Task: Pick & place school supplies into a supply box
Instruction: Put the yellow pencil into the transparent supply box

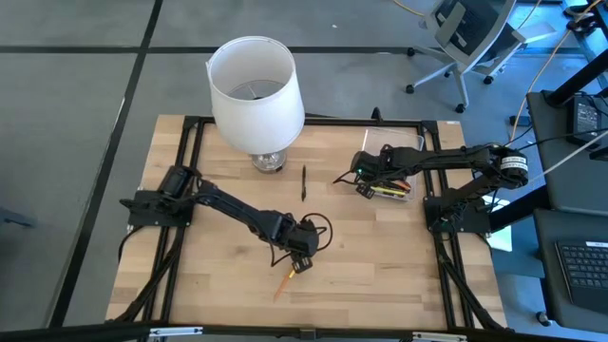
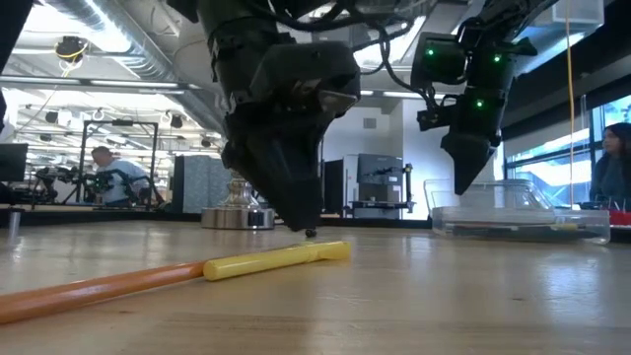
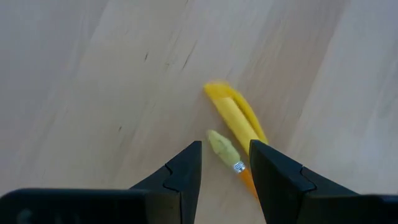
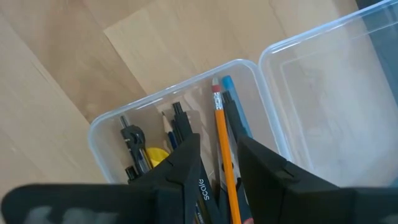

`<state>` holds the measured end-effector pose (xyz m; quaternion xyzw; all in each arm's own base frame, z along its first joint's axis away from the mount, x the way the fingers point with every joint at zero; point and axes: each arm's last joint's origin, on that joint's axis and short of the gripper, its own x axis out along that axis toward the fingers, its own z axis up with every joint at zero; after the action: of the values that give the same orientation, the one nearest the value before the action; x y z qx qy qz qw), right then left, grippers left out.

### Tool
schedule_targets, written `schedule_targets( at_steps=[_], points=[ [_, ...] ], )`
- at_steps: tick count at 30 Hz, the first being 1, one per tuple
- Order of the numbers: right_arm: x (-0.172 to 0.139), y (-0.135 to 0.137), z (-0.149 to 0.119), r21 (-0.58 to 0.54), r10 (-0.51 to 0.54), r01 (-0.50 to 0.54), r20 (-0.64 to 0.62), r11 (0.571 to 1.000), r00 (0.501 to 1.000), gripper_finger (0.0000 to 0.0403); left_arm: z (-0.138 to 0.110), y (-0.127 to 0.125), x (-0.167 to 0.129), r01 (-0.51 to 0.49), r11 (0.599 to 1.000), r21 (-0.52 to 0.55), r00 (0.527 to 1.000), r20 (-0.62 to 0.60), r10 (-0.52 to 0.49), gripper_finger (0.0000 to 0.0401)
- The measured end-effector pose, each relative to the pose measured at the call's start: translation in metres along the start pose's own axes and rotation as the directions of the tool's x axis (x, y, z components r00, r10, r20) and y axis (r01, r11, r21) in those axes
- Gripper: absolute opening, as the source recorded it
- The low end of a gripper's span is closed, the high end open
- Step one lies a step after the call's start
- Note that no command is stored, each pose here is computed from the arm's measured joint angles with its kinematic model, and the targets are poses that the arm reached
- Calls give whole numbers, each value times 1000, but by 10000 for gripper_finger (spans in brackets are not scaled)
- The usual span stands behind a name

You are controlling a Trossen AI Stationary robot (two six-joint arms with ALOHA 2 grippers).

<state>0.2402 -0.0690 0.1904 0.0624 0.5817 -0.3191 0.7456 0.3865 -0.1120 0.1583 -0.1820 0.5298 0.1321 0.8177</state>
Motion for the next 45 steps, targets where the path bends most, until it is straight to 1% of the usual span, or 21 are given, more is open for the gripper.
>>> schedule_targets(
  at_steps=[4,10,14,21,24,28,35,38,40,42,45],
  points=[
    [0,0,0,0,0,0,0,1000,1000,110,-1,0,4,-2,1000,0,1000,-5,2,127],
    [0,0,0,-1,0,0,3,1000,1000,110,-5,1,10,-21,1000,-16,999,-43,20,127],
    [0,0,1,0,2,-2,8,1000,1000,110,-8,-1,17,10,1000,-17,997,-82,-11,127],
    [0,0,1,-8,4,-4,14,1000,1000,110,-14,1,24,-23,1000,-3,991,-133,23,125],
    [0,0,1,-15,4,-4,15,1000,1000,110,-15,1,24,-29,999,18,990,-139,31,110],
    [0,0,1,-15,4,-4,14,1000,1000,110,-18,0,24,-28,997,69,988,-151,38,80],
    [0,1,3,-20,8,-7,29,1000,1000,110,-19,1,24,-32,995,93,986,-159,47,27],
    [-1,4,5,-42,18,-16,59,999,998,110,-19,1,22,-26,995,95,987,-156,41,13],
    [-3,8,8,-75,36,-28,98,997,995,110,-18,1,18,-19,995,95,988,-150,33,11],
    [-6,16,11,-120,73,-55,152,991,986,110,-17,1,14,-6,993,117,988,-150,24,12],
    [-12,29,17,-202,147,-99,241,974,959,110,-19,2,5,1,987,158,985,-169,26,16]
  ],
)
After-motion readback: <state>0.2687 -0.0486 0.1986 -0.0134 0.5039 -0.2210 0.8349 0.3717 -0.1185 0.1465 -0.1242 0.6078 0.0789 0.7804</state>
